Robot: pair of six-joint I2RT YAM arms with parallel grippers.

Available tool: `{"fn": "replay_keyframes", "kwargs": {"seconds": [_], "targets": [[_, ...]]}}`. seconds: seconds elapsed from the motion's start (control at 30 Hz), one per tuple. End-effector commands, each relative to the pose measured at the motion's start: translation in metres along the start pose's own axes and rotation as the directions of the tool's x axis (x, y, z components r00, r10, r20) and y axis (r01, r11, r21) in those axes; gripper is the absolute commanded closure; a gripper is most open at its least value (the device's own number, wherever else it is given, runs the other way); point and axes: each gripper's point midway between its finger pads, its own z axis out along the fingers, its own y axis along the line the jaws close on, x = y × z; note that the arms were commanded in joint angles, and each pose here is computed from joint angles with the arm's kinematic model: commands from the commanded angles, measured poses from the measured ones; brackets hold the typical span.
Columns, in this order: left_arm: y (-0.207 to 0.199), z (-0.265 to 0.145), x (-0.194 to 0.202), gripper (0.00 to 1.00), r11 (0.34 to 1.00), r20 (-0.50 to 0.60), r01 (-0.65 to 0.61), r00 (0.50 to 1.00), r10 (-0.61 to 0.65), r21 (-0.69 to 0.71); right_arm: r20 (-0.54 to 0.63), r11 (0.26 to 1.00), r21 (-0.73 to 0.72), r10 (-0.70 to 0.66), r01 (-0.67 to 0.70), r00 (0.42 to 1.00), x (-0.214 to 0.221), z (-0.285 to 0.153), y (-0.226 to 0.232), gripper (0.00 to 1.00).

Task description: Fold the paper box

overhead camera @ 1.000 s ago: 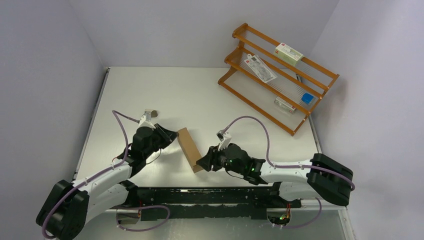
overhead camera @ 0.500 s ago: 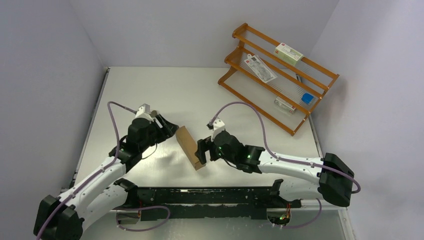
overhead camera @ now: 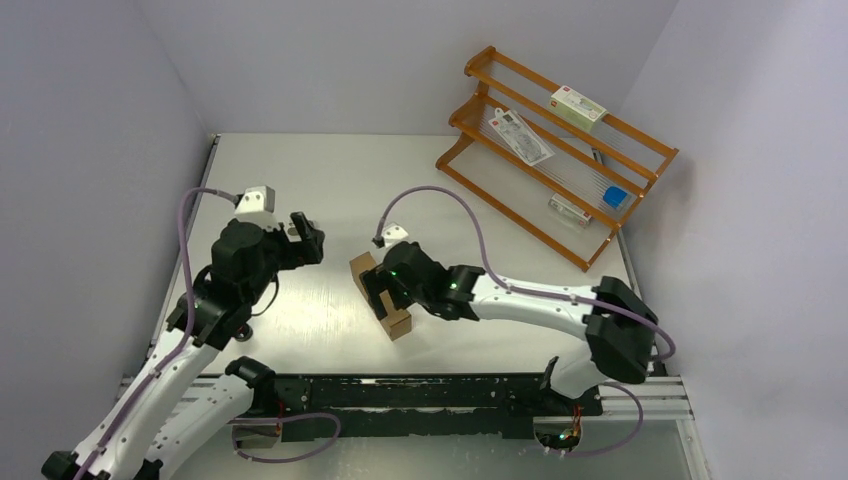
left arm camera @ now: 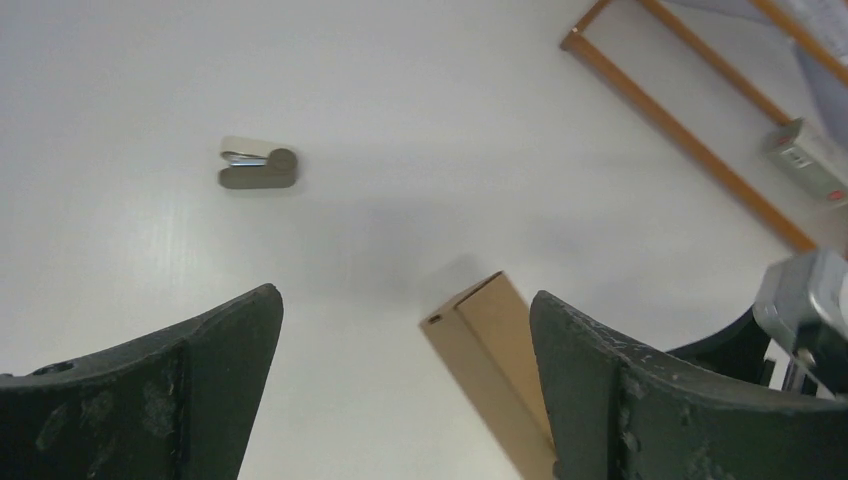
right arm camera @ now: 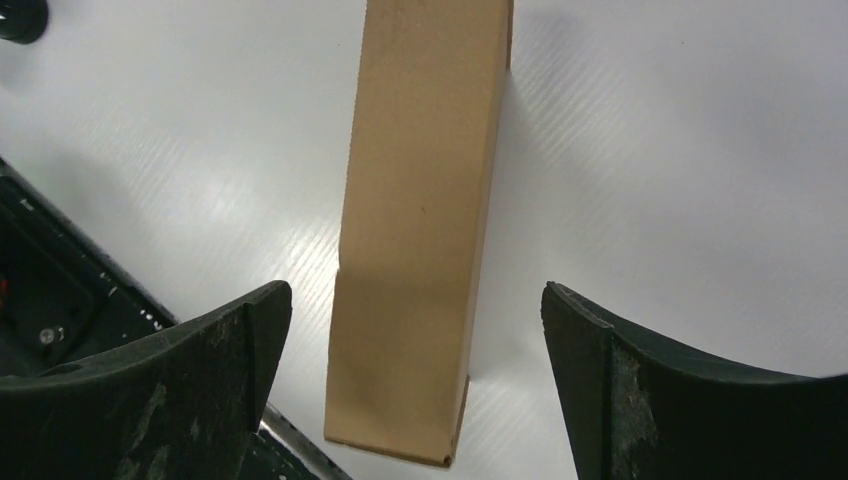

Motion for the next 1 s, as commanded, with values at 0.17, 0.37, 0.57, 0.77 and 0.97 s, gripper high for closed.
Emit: {"fn": "replay_keyframes", "kwargs": {"seconds": [0.17, 0.37, 0.57, 0.77, 0.97], "targets": [[0.054, -0.014, 0.011, 0.02, 0.960, -0.053, -0.191, 0.982, 0.184, -0.206, -0.149, 0.991, 0.086, -0.092, 0.105, 0.985, 0.004, 0.030, 0.001, 0.06], [0.063, -0.031, -0.005, 0.02, 0.960, 0.044, -0.140, 0.987, 0.155, -0.243, -0.220, 0.972, 0.157, -0.140, 0.177, 0.965, 0.008, 0.044, -0.006, 0.25], [0.063, -0.039, -0.013, 0.02, 0.966, 0.096, -0.113, 0.986, 0.139, -0.231, -0.258, 0.927, 0.156, -0.294, 0.340, 0.920, -0.006, 0.042, -0.016, 0.40], [0.067, -0.045, -0.019, 0.02, 0.965, 0.128, -0.088, 0.984, 0.122, -0.248, -0.280, 0.851, 0.144, -0.454, 0.504, 0.846, -0.025, 0.038, -0.027, 0.51], [0.076, -0.059, -0.029, 0.02, 0.960, 0.198, -0.032, 0.976, 0.090, -0.277, -0.280, 0.639, 0.182, -0.695, 0.747, 0.663, -0.039, 0.040, -0.054, 0.54]]}}
